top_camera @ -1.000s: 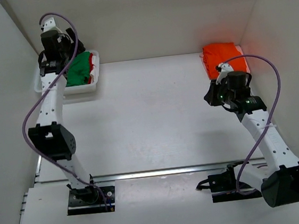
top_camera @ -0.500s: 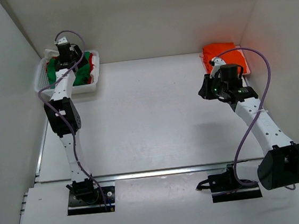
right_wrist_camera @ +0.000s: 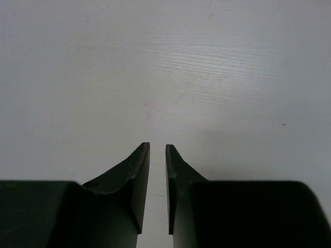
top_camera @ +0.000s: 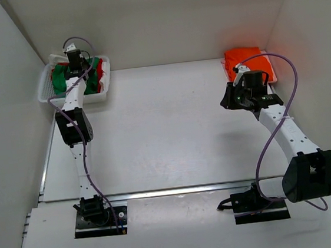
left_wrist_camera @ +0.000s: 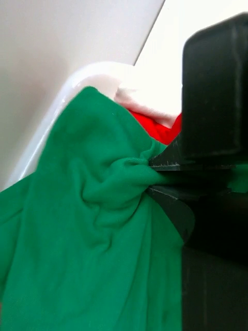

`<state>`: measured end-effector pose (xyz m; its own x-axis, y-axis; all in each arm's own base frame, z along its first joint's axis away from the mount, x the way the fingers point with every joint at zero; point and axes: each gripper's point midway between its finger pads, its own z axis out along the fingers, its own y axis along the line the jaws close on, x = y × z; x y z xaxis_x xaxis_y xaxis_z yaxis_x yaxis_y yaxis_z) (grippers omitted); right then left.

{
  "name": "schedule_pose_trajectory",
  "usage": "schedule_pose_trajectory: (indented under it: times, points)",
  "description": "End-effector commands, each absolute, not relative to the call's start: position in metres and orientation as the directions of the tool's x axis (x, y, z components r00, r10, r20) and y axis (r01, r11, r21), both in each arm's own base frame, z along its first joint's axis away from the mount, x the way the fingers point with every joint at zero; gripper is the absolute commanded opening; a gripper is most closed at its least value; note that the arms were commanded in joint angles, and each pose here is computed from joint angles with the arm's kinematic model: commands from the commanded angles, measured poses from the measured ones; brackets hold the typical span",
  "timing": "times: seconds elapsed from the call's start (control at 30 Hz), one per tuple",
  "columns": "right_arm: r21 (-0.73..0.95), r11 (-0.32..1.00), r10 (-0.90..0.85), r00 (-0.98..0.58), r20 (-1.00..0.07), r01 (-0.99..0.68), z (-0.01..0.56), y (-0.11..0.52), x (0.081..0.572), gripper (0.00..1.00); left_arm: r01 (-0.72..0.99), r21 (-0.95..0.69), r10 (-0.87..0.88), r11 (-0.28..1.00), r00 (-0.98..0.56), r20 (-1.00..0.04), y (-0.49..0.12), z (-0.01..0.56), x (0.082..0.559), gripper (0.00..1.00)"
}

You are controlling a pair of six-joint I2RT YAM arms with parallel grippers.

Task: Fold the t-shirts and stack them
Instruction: Grab crumpled tshirt from bin with the left arm, then move the tshirt to the center of the board

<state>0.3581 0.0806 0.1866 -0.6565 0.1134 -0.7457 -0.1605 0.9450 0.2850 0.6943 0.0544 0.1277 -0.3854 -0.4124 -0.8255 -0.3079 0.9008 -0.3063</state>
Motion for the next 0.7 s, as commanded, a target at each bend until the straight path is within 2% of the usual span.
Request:
schedule_pose_trajectory:
  times: [0.0,0.1,0.23,0.37,0.4,0.47,0.5,0.53,0.67]
  points:
    - [0.300,0.934,0.126,-0.609,-0.783,-0.192,0.201,0.089,0.367,0.17,-0.247,-0.329,-0.376,0.912,-0.180,-0.909,0.053,0.271,0.681,0.08]
    - [0.313,0.929,0.130,-0.622,-0.772,-0.195,0.197,0.092,0.363,0.18,-0.248,-0.341,-0.369,0.907,-0.073,-0.927,0.056,0.342,0.652,0.00]
    - [0.312,0.928,0.134,-0.601,-0.788,-0.202,0.200,0.095,0.358,0.17,-0.173,-0.392,-0.395,0.903,0.020,-0.918,0.050,0.422,0.600,0.00]
    - [0.297,0.932,0.134,-0.566,-0.814,-0.207,0.207,0.094,0.351,0.15,-0.003,-0.405,-0.404,0.914,0.055,-0.913,-0.004,0.493,0.535,0.00]
    - [0.290,0.935,0.131,-0.565,-0.815,-0.202,0.206,0.092,0.350,0.16,0.013,-0.407,-0.408,0.913,0.022,-0.913,-0.013,0.483,0.529,0.00]
    - [0.297,0.930,0.128,-0.568,-0.813,-0.216,0.211,0.094,0.347,0.16,0.154,-0.434,-0.445,0.888,0.047,-0.894,-0.061,0.522,0.480,0.00]
    - [0.299,0.929,0.124,-0.577,-0.807,-0.219,0.208,0.092,0.344,0.12,0.196,-0.463,-0.478,0.865,0.034,-0.878,-0.073,0.529,0.460,0.00]
    - [0.290,0.933,0.119,-0.577,-0.808,-0.213,0.209,0.090,0.342,0.08,0.222,-0.478,-0.490,0.850,-0.002,-0.872,-0.082,0.524,0.453,0.00]
    - [0.259,0.932,0.087,-0.537,-0.839,-0.254,0.220,0.098,0.332,0.09,0.341,-0.583,-0.583,0.737,-0.114,-0.804,-0.113,0.517,0.412,0.00]
